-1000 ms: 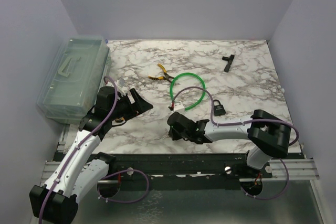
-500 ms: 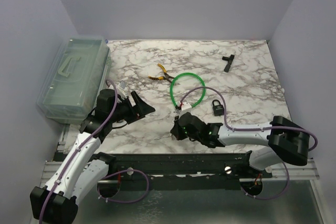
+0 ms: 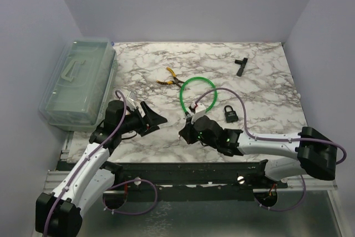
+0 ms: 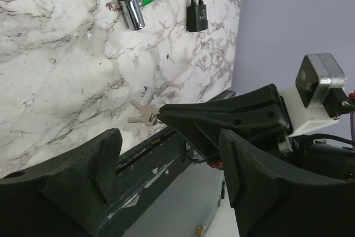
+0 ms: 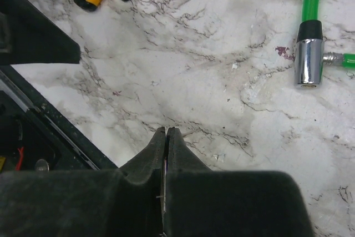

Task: Unlock with the key

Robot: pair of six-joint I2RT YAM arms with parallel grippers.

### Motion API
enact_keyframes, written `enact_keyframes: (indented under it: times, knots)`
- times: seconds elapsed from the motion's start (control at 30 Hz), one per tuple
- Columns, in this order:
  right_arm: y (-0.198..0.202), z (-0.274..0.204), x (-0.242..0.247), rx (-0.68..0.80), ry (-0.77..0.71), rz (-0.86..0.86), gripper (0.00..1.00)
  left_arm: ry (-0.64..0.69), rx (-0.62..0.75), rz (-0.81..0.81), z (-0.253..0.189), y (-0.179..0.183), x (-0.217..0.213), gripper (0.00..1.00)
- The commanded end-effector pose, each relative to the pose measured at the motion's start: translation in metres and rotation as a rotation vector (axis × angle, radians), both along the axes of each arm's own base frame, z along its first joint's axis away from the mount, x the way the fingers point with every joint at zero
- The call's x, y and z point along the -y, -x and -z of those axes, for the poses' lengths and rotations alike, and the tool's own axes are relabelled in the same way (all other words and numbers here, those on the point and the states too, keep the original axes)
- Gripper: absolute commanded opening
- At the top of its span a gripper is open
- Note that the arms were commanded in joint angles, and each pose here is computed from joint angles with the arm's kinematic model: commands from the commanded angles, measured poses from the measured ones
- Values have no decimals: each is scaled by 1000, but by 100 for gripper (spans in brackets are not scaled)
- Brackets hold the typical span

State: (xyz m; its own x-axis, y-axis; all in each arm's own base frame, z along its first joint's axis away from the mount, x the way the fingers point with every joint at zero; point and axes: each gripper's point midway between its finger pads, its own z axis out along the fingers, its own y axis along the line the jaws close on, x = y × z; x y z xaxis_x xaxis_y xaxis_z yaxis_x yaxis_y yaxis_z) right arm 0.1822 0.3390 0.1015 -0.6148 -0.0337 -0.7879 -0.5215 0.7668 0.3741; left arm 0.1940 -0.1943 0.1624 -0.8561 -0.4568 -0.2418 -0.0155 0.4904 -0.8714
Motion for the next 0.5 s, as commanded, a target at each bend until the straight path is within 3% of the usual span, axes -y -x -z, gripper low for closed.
enact_keyframes:
  times: [0.0, 0.17, 0.47]
  knots:
    - [-12, -34, 2, 68, -58, 27, 0, 137, 16, 19, -11, 2, 11, 76]
    - [-12, -57, 1, 89, -118, 24, 0, 251, -8, -1, -7, 1, 19, 73]
    - [-11, -89, -5, 123, -216, -3, 0, 332, -40, -25, -16, -4, 34, 66]
